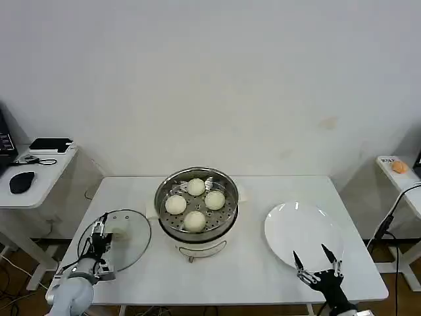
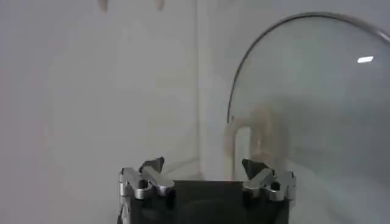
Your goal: Take steamed baozi put them in steamer then cover it.
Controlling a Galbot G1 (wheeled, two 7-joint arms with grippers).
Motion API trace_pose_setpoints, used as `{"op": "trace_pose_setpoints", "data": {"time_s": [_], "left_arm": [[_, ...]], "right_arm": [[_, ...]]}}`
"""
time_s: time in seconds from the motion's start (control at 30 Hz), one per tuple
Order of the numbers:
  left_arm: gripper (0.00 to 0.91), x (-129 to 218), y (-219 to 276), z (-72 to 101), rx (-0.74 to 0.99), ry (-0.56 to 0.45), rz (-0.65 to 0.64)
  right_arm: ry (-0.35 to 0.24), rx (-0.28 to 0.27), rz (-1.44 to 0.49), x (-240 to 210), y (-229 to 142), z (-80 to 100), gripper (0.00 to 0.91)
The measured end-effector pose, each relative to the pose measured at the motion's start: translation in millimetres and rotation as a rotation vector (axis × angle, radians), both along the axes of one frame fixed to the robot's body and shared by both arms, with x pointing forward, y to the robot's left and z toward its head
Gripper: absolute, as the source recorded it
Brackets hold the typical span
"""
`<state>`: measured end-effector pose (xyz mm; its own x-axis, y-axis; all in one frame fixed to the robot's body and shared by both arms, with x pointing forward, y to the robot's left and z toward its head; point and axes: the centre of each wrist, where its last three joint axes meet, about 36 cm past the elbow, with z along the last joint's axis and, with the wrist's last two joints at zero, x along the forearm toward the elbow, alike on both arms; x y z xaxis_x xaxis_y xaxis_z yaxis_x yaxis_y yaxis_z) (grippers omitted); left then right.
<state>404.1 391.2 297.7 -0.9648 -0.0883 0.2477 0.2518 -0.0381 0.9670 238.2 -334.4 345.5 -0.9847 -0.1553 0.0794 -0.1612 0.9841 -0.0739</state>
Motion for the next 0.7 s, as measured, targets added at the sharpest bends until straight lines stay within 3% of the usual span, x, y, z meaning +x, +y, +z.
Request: {"op": "trace_pose_setpoints", "data": {"time_s": [0.03, 0.07, 0.7], "left_arm": [[0.071, 1, 0, -0.7, 0.001, 0.0, 0.0], [0.0, 2, 0, -1.4, 0.002, 0.0, 0.0], [0.0, 3, 2, -13.0, -0.022, -0.018, 0.003]], "right_arm": [[0.0, 0.0, 0.0, 0, 0, 0.0, 0.907], [-0.001, 0.0, -0.001, 0, 0, -0.1, 0.907], [-0.01, 0.006, -0.004, 1, 2, 0.7, 0.907]]}}
